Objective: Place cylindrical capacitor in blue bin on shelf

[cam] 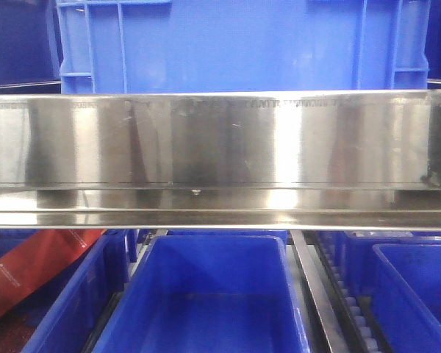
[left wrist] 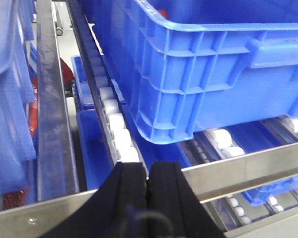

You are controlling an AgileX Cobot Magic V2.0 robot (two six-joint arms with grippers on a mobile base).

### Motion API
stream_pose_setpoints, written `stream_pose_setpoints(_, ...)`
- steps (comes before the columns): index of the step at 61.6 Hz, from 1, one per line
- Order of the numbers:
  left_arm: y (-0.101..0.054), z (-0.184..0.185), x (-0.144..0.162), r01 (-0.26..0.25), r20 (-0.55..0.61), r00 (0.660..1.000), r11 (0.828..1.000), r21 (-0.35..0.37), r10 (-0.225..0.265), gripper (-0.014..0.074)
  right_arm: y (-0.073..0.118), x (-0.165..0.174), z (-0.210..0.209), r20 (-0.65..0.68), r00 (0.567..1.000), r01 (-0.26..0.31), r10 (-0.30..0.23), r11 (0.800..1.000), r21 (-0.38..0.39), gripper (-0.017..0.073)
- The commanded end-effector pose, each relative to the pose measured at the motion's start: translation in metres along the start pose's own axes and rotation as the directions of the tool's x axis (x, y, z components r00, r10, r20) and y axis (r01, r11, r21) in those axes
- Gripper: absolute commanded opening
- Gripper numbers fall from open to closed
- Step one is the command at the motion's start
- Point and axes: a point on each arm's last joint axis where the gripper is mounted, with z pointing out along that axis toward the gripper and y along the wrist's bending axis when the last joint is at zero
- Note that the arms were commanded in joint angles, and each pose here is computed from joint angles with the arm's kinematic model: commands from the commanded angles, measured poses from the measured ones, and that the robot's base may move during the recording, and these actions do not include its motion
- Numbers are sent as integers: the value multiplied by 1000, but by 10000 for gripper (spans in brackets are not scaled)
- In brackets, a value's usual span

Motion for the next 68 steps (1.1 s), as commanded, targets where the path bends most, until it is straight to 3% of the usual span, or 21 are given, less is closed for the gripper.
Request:
stream_pose_setpoints(1,1,-2,-5,-3,58,998,1000,-3,3,-111,1,9,-26,61,998,9,-10,1000,23,-160)
stream_pose_setpoints(13,0,-3,-11,-23,124,992,1000,-1,23,-111,7,52,-71,200,980,1,-11,999,47,-160)
stream_pose_setpoints(24,0,-3,-15,-40,169,985,999,-3,40,-111,12,110,-109,355,935,-9,-17,997,72,-160)
stream_pose_setpoints(44,1,-3,-15,-51,170,984,999,-14,52,-111,21,208,-141,412,911,-12,-22,997,81,-160)
stream_pose_setpoints(53,1,-3,-15,-51,170,984,999,-14,52,-111,23,226,-151,454,890,-13,-27,996,84,-160)
stream_pose_setpoints(68,1,-3,-15,-51,170,984,999,-14,52,-111,24,227,-153,468,883,-13,-28,996,85,-160)
